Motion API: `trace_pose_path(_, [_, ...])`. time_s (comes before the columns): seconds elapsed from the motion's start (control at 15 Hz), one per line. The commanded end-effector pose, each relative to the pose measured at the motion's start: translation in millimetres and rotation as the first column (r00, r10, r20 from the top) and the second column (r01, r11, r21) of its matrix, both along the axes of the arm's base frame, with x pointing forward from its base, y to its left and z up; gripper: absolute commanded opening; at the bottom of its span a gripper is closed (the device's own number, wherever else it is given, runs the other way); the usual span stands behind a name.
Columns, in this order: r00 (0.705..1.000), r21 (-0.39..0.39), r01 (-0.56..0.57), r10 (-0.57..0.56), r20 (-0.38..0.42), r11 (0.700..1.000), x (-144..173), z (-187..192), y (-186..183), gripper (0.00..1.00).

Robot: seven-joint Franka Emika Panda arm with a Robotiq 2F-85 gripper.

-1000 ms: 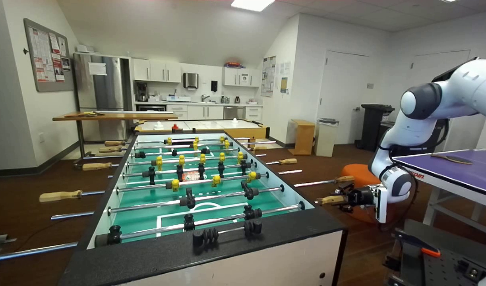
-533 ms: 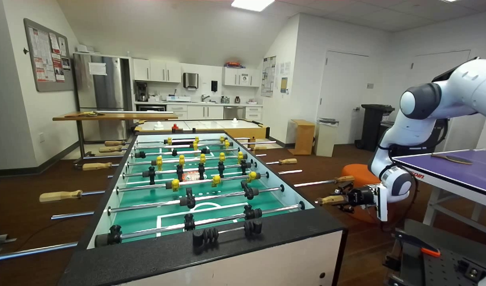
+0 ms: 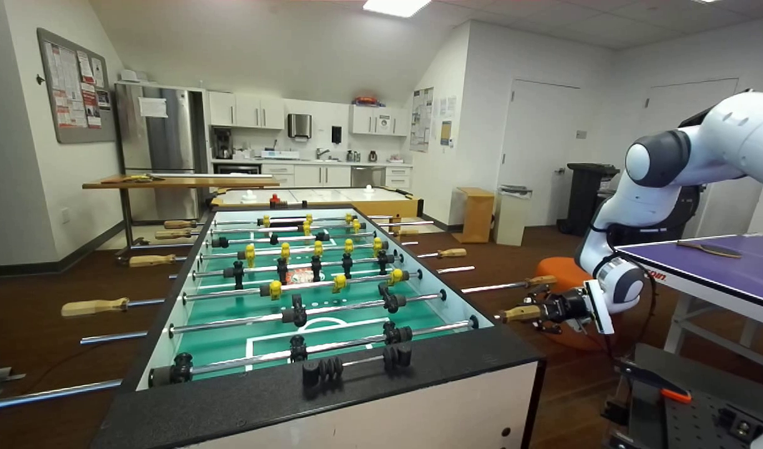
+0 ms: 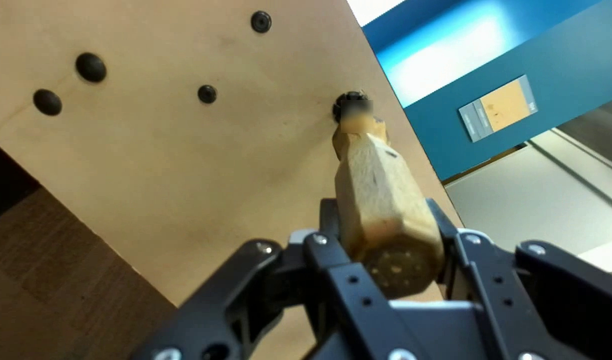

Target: Rotate the first rod on the foosball table clockwise

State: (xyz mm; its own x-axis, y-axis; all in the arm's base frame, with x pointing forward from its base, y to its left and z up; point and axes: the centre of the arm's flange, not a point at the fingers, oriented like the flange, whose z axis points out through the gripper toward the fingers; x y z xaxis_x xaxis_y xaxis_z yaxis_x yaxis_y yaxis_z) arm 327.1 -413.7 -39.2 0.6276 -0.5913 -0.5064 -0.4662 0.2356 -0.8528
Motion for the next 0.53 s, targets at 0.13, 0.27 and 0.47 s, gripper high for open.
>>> trace_pose_path(0.13, [0.989, 0.201, -0.009, 0.039, -0.144, 0.98, -4.4, 21.6, 1.2, 0.17])
trace_pose_path(0.27, [0.992, 0.082, 0.007, 0.003, -0.128, 0.997, 2.2, 0.6, -2.3, 0.42])
trace_pose_path(0.47, [0.992, 0.081, 0.007, 0.003, -0.126, 0.997, 2.2, 0.5, -2.3, 0.42])
